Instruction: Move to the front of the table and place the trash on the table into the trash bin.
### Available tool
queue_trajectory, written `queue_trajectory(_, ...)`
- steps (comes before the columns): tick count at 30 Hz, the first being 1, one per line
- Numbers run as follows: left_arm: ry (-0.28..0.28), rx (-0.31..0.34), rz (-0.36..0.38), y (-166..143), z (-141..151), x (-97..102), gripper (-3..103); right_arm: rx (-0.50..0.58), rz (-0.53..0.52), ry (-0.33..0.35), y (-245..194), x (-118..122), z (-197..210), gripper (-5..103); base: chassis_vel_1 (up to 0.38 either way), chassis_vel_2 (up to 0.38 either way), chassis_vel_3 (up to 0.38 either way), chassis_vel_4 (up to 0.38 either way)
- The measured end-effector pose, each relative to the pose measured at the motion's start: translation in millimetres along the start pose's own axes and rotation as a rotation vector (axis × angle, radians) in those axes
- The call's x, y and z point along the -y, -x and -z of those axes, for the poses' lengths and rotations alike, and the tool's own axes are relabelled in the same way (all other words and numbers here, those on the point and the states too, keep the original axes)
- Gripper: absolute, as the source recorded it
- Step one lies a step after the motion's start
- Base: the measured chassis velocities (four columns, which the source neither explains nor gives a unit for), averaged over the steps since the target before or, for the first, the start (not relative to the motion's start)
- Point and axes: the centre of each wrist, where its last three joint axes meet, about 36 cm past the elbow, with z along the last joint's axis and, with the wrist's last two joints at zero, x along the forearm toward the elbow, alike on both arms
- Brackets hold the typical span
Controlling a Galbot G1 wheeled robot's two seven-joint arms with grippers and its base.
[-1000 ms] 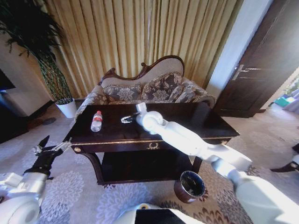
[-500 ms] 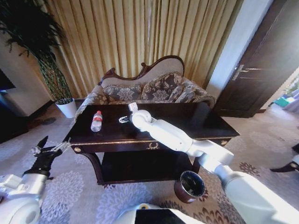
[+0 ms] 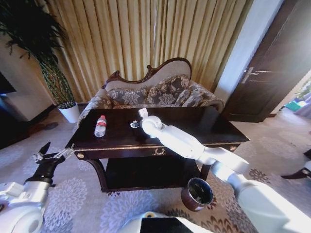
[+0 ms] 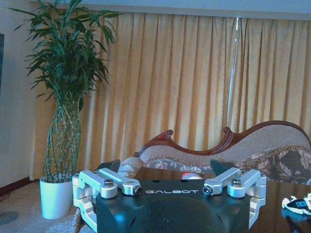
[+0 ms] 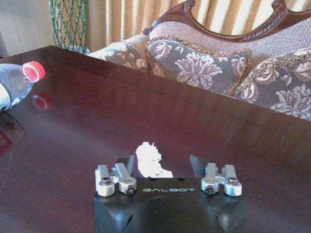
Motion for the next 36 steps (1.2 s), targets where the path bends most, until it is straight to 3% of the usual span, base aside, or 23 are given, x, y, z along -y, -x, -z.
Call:
queue_trajectory(1,0.001,0.001,0.001,0.0,0.2,-0.2,100,0.0,0.0,-0.001,0.1,-0.1,-0.2,59,0.0,0.0,0.0,0.0)
queue_trajectory(3,0.001,0.002,0.001,0.0,0.3,-0.3,100,0.0,0.0,-0.002,0.1,-0.2,-0.2,59,0.0,0.0,0.0,0.0)
queue_trajectory(11,0.003,0.015,0.026,2.0,-1.3,-3.1,100,-0.005,0.008,-0.006,0.6,-3.3,-2.8,21,0.0,0.0,0.0,0.0)
queue_trajectory(13,0.004,0.015,0.025,2.3,-1.2,-3.1,100,-0.006,0.009,-0.007,0.4,-3.6,-3.8,21,0.0,0.0,0.0,0.0)
queue_trajectory(18,0.007,0.014,0.024,2.7,-1.4,-3.7,100,-0.006,0.013,-0.004,-0.1,-4.5,-6.2,2,0.0,0.0,0.0,0.0)
queue_trajectory(23,0.007,0.012,0.024,2.5,-1.6,-3.9,100,0.014,0.02,0.006,-2.5,-6.9,-6.2,0,0.0,0.0,0.0,0.0)
queue_trajectory(27,0.005,0.015,0.027,3.3,-2.4,-4.7,100,0.13,0.019,0.056,-16.5,-5.0,-1.2,0,0.0,0.0,0.0,0.0)
queue_trajectory(32,0.003,0.018,0.03,4.9,-3.1,-5.9,100,0.208,-0.017,0.088,-40.1,26.6,-2.8,0,0.0,0.0,0.0,0.0)
queue_trajectory(35,0.006,0.021,0.021,8.7,-3.2,-7.0,100,0.273,-0.048,0.162,-55.1,65.9,-15.9,0,0.0,0.0,0.0,0.0)
queue_trajectory(36,0.006,0.021,0.021,8.7,-3.2,-7.0,100,0.273,-0.048,0.162,-55.1,65.9,-15.9,0,0.0,0.0,0.0,0.0)
